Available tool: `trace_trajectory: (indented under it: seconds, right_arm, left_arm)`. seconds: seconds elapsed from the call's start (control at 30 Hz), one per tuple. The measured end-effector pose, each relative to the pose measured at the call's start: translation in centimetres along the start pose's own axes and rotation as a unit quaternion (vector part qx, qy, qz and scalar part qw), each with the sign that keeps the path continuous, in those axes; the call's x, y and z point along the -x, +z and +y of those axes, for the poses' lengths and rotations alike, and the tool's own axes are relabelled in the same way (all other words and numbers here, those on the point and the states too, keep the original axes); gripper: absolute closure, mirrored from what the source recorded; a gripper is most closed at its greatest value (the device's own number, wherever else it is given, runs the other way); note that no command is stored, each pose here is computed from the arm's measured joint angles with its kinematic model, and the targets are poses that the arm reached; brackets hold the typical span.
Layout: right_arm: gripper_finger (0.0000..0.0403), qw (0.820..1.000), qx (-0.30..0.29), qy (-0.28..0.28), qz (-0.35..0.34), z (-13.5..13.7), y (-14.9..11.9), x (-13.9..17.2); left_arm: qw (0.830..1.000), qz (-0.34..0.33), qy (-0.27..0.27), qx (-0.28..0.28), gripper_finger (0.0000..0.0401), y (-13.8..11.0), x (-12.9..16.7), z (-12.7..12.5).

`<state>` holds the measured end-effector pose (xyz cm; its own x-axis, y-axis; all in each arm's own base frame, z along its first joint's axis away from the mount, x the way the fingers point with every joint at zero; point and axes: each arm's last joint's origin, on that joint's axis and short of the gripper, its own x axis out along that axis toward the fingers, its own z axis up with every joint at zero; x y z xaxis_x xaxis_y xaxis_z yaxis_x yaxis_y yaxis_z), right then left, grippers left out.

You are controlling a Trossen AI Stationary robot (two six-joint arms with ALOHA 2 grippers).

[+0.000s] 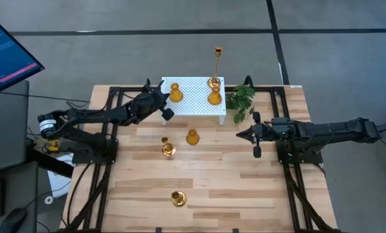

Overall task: Pick & Place candle stick holders
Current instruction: Put the top gold vase on the shelf

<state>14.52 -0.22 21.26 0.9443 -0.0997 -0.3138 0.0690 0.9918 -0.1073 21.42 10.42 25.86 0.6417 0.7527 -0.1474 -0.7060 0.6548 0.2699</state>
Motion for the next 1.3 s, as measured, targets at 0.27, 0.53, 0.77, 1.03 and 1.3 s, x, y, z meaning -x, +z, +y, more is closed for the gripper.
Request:
trace_trajectory:
  seconds: [0.27,0.53,0.77,1.03,1.3]
  right_arm:
    - [0.0403,1.0,0.001,0.0,0.001,0.0,0.0,0.0]
    - [0.0403,1.0,0.001,0.0,0.002,0.0,0.0,0.0]
    - [0.0403,1.0,0.001,0.0,0.002,0.0,0.0,0.0]
    - [0.0403,1.0,0.0,0.0,0.003,0.0,-0.1,0.0]
    - [0.0403,1.0,0.0,0.0,0.003,0.0,-0.1,0.0]
  left_arm:
    - [1.0,-0.024,-0.005,0.015,0.0399,-0.4,-1.8,0.0]
    - [0.998,-0.054,-0.01,0.028,0.0399,-0.7,-3.2,-0.5]
    - [0.995,-0.074,-0.05,0.039,0.0399,-0.1,-4.4,-1.3]
    - [0.993,-0.083,-0.078,0.038,0.0399,0.8,-6.1,-2.0]
    - [0.992,-0.08,-0.092,0.037,0.0399,0.7,-6.7,-2.4]
